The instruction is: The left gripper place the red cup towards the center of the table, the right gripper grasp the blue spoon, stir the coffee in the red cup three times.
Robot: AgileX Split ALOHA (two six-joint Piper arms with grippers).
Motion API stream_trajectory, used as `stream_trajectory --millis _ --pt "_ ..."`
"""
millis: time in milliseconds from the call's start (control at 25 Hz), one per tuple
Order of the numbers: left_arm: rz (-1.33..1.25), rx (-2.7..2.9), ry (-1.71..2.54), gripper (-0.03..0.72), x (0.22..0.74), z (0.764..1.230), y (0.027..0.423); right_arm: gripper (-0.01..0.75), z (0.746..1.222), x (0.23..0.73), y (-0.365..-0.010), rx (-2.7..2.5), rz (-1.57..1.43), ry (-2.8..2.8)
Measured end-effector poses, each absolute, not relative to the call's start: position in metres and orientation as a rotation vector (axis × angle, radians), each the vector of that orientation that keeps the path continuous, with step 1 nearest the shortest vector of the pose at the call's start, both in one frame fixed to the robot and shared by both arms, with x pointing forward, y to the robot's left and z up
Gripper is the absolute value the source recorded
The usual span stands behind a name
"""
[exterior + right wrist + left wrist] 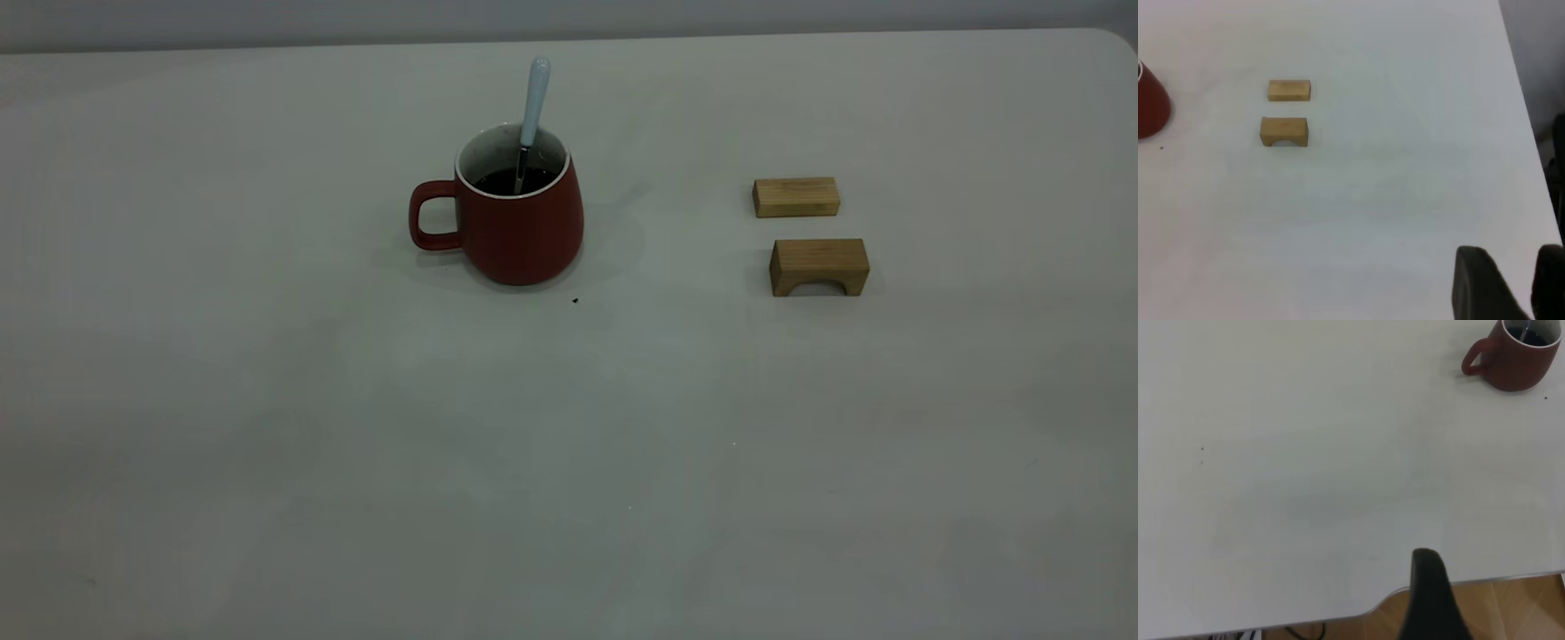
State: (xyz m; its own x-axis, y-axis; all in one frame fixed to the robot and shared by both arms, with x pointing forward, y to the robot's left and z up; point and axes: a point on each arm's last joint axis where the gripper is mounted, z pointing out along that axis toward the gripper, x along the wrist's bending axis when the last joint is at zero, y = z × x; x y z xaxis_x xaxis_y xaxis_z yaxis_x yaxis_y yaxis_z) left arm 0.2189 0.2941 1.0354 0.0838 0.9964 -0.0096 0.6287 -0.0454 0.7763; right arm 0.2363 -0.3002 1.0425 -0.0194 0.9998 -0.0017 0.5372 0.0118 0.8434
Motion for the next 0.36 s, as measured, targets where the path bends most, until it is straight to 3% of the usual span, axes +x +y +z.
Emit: stream_trajectory --millis 360 --pt "0.757 1.744 1.611 0.560 0.2189 1.0354 0.2941 0.237 1.0425 0.2363 -0.3002 1.618 0.902 1.620"
